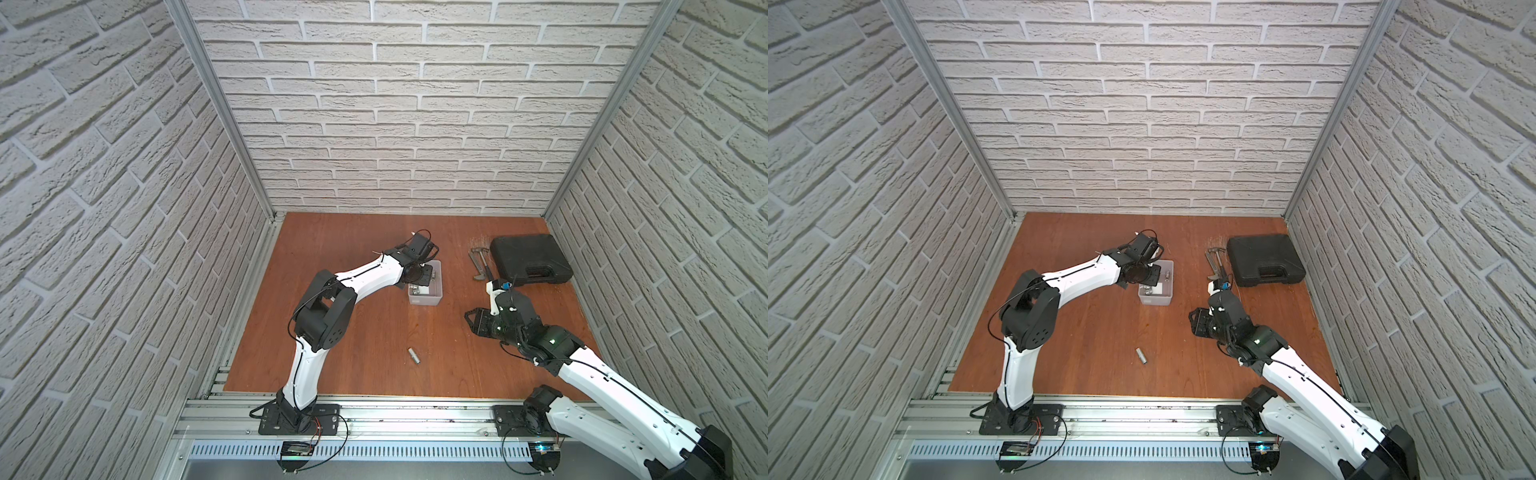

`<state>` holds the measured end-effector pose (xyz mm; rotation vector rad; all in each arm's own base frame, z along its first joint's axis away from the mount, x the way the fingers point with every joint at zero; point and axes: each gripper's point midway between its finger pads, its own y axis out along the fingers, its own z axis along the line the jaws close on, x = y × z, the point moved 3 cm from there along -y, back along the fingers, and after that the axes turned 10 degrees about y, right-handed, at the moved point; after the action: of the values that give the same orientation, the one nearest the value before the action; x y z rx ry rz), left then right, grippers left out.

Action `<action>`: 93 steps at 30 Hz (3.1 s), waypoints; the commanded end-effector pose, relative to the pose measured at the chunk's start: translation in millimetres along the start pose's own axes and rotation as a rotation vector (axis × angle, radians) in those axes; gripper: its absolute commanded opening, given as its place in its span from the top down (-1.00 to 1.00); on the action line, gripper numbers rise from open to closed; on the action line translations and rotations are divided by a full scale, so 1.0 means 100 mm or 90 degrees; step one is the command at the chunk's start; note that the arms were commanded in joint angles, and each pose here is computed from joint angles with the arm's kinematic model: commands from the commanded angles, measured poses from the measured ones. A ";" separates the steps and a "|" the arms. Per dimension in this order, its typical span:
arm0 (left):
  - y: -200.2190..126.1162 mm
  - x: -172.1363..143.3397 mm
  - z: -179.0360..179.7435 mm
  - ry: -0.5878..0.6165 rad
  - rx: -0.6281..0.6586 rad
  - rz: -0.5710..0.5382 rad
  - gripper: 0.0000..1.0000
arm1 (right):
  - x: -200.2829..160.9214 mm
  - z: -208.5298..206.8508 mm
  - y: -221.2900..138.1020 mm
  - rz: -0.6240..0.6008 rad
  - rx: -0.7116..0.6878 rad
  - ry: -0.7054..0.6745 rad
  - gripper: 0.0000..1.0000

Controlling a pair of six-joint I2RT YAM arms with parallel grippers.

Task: Put the socket on the desktop into the storage box
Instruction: Place the socket head in the storage box, then pick up the socket head at the center of the board.

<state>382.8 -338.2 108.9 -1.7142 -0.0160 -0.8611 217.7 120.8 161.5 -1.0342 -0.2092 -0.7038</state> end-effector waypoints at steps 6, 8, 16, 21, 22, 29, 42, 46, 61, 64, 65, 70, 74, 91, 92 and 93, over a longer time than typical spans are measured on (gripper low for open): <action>0.00 0.12 0.00 -0.007 -0.009 -0.030 1.00 | -0.02 0.00 0.09 0.000 0.010 -0.006 0.14; 0.00 0.11 0.00 -0.009 -0.009 -0.031 1.00 | -0.02 0.00 0.09 -0.001 0.011 -0.007 0.14; 0.01 0.11 0.01 -0.013 -0.010 -0.032 1.00 | -0.04 -0.01 0.10 0.003 0.013 -0.005 0.14; 0.02 0.10 0.01 -0.012 -0.009 -0.030 1.00 | -0.08 -0.02 0.13 0.011 0.018 0.002 0.14; 0.03 0.10 0.02 -0.013 -0.009 -0.029 1.00 | -0.08 -0.02 0.13 0.011 0.017 0.002 0.14; 0.02 0.11 0.00 -0.012 -0.015 -0.033 1.00 | -0.07 -0.01 0.14 0.011 0.017 0.001 0.14; -0.04 0.15 0.00 -0.020 -0.015 -0.039 0.53 | -0.08 -0.01 0.15 0.015 0.015 -0.001 0.14; -0.09 0.17 -0.01 -0.022 -0.018 -0.046 0.42 | -0.08 0.00 0.14 0.017 0.021 0.002 0.14; -0.81 0.31 -0.17 0.015 0.002 -0.131 0.27 | -0.23 0.13 0.22 0.075 0.060 -0.038 0.13; -1.15 0.28 -0.20 0.030 0.007 -0.173 0.29 | -0.36 0.25 0.27 0.097 0.076 -0.080 0.11; -1.24 0.23 -0.19 0.032 0.008 -0.182 0.29 | -0.43 0.30 0.29 0.106 0.081 -0.097 0.08; -1.59 -0.08 -0.09 0.014 -0.003 -0.217 0.28 | -0.75 0.46 0.44 0.154 0.093 -0.162 -0.02; -1.57 -0.58 0.06 -0.036 0.000 -0.220 0.26 | -0.93 0.54 0.57 0.181 0.076 -0.203 -0.04; -1.22 -1.46 0.20 -0.164 -0.020 -0.193 0.31 | -1.19 0.77 0.85 0.221 0.023 -0.276 0.12; -1.20 -1.46 0.18 -0.160 -0.020 -0.189 0.31 | -1.20 0.76 0.85 0.221 0.021 -0.276 0.12; -1.18 -1.47 0.17 -0.159 -0.019 -0.186 0.31 | -1.20 0.76 0.86 0.221 0.017 -0.277 0.12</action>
<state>230.4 -212.8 124.5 -1.8273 -0.3957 -0.8459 187.1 258.8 75.3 -1.1614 -0.3724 -0.1344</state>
